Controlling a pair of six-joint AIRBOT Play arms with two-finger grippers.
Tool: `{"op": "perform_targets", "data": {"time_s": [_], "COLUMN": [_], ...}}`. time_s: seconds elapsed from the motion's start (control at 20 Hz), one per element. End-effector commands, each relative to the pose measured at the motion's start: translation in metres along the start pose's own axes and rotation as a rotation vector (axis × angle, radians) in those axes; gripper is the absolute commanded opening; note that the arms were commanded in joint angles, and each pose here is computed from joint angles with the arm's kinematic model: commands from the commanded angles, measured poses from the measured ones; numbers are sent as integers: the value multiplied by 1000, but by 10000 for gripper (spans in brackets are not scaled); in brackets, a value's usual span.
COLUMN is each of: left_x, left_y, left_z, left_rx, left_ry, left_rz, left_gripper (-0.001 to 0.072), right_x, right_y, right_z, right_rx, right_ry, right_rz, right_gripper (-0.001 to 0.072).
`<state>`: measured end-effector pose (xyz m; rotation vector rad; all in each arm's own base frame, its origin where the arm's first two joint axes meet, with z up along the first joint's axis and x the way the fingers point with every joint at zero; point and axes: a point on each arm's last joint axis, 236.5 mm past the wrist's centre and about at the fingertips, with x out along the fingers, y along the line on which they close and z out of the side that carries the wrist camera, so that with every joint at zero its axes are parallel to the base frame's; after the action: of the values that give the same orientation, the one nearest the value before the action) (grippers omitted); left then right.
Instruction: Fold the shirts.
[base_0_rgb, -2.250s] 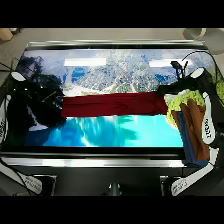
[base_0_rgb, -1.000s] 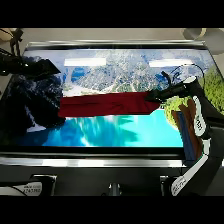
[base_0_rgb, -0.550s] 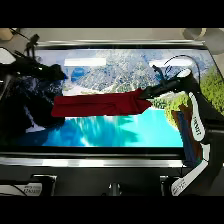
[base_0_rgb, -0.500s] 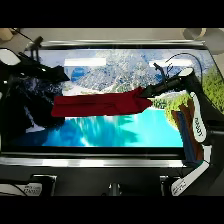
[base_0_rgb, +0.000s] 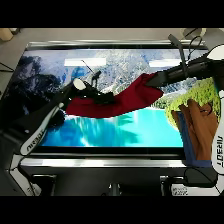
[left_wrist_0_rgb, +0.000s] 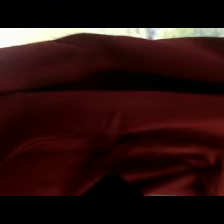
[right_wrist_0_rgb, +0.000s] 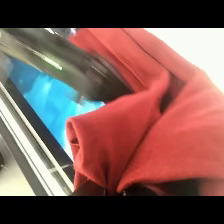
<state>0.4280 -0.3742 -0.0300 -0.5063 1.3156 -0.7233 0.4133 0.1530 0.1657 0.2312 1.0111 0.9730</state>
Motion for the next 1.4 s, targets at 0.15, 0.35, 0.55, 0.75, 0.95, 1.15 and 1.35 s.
{"op": "perform_targets", "data": {"time_s": [0.15,0.35,0.55,0.75,0.95,1.15,1.35], "left_x": [52,-71,-296,-470,-535,-540,-531], "left_y": [-53,4,58,44,-1,-11,4], "left_z": [-12,61,109,79,34,17,20], "left_rx": [-13,121,122,106,199,234,206], "left_ry": [-38,-224,-551,-860,-983,-976,-956], "left_rz": [-173,43,271,372,444,484,491], "left_gripper": [28,27,27,28,28,29,28], "right_x": [-25,12,110,239,321,278,163], "right_y": [14,16,30,43,54,51,-64], "right_z": [-4,21,46,32,15,7,-54], "right_rx": [7,-16,7,125,294,155,127], "right_ry": [-4,-59,-92,-63,-81,-3,295], "right_rz": [-108,-107,7,139,254,286,-113], "right_gripper": [15,15,15,15,531,688,684]}}
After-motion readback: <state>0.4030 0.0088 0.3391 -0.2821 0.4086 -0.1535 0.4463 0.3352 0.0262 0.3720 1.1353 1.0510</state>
